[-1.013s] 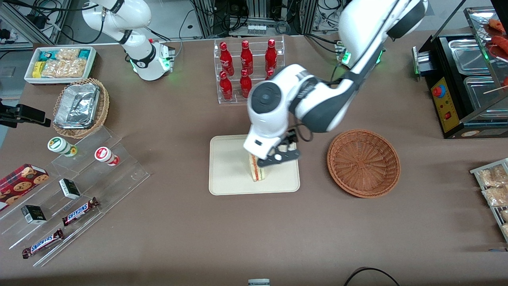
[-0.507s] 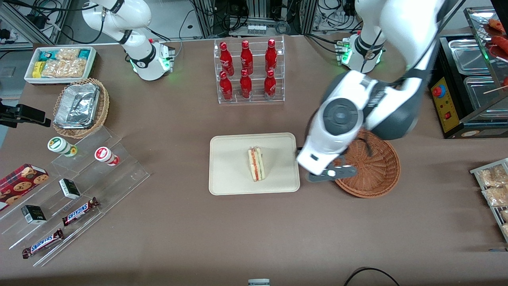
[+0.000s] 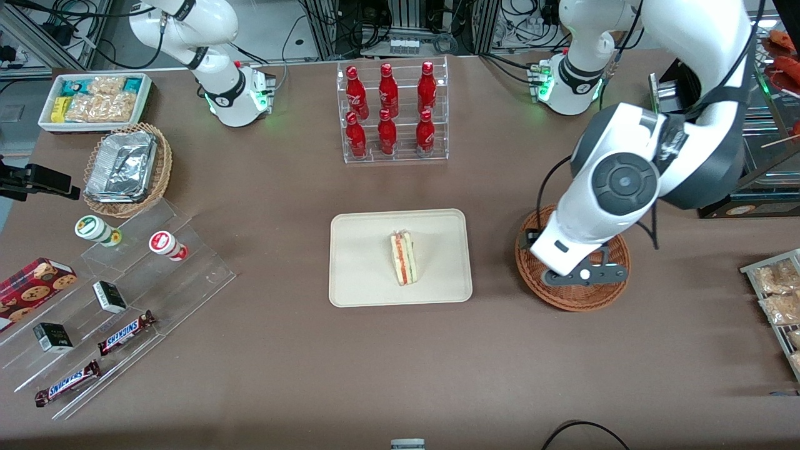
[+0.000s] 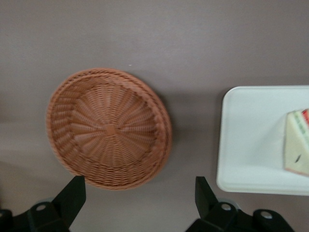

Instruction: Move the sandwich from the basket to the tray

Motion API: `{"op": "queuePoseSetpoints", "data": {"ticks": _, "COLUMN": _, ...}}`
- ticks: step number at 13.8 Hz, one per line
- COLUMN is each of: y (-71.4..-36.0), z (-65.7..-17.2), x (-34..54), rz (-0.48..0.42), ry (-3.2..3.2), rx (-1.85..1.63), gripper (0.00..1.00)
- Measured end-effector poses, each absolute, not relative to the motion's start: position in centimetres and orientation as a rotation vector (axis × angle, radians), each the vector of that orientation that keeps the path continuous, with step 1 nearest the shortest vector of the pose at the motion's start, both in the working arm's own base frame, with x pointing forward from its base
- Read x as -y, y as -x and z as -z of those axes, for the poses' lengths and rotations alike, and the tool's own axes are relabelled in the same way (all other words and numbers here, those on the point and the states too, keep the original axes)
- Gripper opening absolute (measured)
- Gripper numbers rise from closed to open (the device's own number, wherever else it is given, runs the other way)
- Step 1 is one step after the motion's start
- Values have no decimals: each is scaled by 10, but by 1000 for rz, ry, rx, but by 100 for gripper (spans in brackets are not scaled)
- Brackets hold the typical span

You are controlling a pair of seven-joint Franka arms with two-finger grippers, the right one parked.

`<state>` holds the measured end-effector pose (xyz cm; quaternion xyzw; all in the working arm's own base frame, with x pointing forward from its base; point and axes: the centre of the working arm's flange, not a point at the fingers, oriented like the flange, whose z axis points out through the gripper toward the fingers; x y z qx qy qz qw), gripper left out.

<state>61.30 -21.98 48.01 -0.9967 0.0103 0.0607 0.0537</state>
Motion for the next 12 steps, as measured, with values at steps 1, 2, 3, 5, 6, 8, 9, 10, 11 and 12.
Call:
{"op": "queuePoseSetpoints", "data": {"ticks": 1, "y": -610, "z": -489, "x": 202, "rz": -188, "ry": 3034, "rx": -81, "gripper": 100}}
{"op": "queuePoseSetpoints", "data": {"ticks": 2, "y": -608, "z": -498, "x": 184, "rz": -182, "ry": 3031, "rx": -119, "gripper": 100}}
{"op": "queuePoseSetpoints", "data": {"ticks": 3, "y": -604, "z": -507, "x": 167, "rz": -176, "ry": 3029, "rx": -153, "gripper": 100}}
{"op": "queuePoseSetpoints", "data": {"ticks": 5, "y": -593, "z": -526, "x": 138, "rz": -176, "ry": 3035, "rx": -224, "gripper": 100}}
{"op": "queuePoseSetpoints", "data": {"ticks": 6, "y": -586, "z": -535, "x": 123, "rz": -190, "ry": 3038, "rx": -259, "gripper": 100}}
{"op": "queuePoseSetpoints", "data": {"ticks": 8, "y": -572, "z": -552, "x": 94, "rz": -224, "ry": 3036, "rx": -324, "gripper": 100}}
{"op": "queuePoseSetpoints", "data": {"ticks": 9, "y": -565, "z": -560, "x": 81, "rz": -241, "ry": 3038, "rx": -344, "gripper": 100}}
{"op": "queuePoseSetpoints", "data": {"ticks": 10, "y": -559, "z": -568, "x": 68, "rz": -258, "ry": 3041, "rx": -358, "gripper": 100}}
{"op": "queuePoseSetpoints", "data": {"ticks": 11, "y": -554, "z": -576, "x": 55, "rz": -270, "ry": 3043, "rx": -366, "gripper": 100}}
{"op": "queuePoseSetpoints", "data": {"ticks": 12, "y": -550, "z": -583, "x": 42, "rz": -274, "ry": 3045, "rx": -362, "gripper": 100}}
